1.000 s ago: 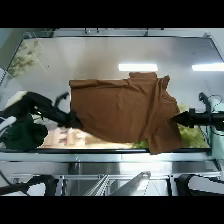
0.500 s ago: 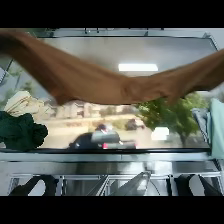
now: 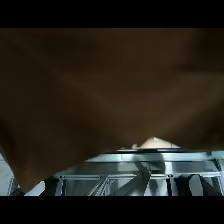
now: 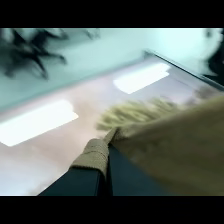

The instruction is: Fold the shirts.

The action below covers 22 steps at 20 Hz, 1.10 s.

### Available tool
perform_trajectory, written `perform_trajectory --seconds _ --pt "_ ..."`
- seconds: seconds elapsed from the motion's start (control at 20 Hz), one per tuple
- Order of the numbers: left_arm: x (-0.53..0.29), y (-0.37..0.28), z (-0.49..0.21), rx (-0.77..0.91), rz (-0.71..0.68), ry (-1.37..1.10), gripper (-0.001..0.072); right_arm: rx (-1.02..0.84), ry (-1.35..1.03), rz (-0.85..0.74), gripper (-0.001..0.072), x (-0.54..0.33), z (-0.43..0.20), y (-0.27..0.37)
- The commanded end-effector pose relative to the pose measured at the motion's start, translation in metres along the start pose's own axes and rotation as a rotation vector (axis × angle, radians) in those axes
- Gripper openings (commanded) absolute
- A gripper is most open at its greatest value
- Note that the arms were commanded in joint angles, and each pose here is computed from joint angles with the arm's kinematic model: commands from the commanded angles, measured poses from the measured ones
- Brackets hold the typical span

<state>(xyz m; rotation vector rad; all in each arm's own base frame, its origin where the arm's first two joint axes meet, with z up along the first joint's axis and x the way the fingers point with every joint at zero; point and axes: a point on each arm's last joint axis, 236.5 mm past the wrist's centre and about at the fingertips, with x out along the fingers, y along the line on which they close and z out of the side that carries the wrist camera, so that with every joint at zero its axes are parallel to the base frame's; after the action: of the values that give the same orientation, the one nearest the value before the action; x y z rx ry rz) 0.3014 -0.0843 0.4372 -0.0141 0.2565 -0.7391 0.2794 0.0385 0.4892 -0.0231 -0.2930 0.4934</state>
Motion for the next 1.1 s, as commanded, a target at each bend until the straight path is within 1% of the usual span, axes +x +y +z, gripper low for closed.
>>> perform_trajectory --seconds 0.0,0.1,0.2,0.35,0.45,0.6,0.7,0.8,0.9,1.05 --pt "0.080 0.048 -0.097 -0.263 -0.194 0.190 0.0028 0.231 0.259 0.107 0.0014 0.047 -0.119 -0.037" --pt "0.130 0.077 -0.158 -0.392 -0.245 0.283 0.0028 0.362 0.490 0.122 0.0014 0.076 -0.232 -0.048" --pt "0.176 0.110 -0.219 -0.503 -0.268 0.352 0.0028 0.460 0.652 0.122 0.0014 0.098 -0.337 -0.053" --pt "0.222 0.162 -0.309 -0.693 -0.280 0.443 0.0029 0.570 0.755 0.018 0.0013 0.119 -0.459 -0.077" --pt "0.245 0.197 -0.360 -0.843 -0.264 0.488 0.0028 0.659 0.800 -0.004 0.0013 0.121 -0.514 -0.085" --pt "0.264 0.244 -0.409 -1.048 -0.211 0.506 0.0023 0.732 0.804 -0.054 0.0013 0.123 -0.558 -0.102" --pt "0.270 0.262 -0.417 -1.054 -0.195 0.490 0.0023 0.761 0.777 -0.083 0.0013 0.127 -0.565 -0.117" --pt "0.274 0.272 -0.414 -1.039 -0.170 0.468 0.0023 0.777 0.774 -0.079 0.0013 0.125 -0.566 -0.123" --pt "0.277 0.281 -0.411 -1.032 -0.137 0.442 0.0024 0.807 0.789 -0.065 0.0013 0.117 -0.567 -0.123" --pt "0.274 0.275 -0.423 -1.062 -0.142 0.469 0.0023 0.861 0.880 -0.006 0.0013 0.093 -0.582 -0.108"
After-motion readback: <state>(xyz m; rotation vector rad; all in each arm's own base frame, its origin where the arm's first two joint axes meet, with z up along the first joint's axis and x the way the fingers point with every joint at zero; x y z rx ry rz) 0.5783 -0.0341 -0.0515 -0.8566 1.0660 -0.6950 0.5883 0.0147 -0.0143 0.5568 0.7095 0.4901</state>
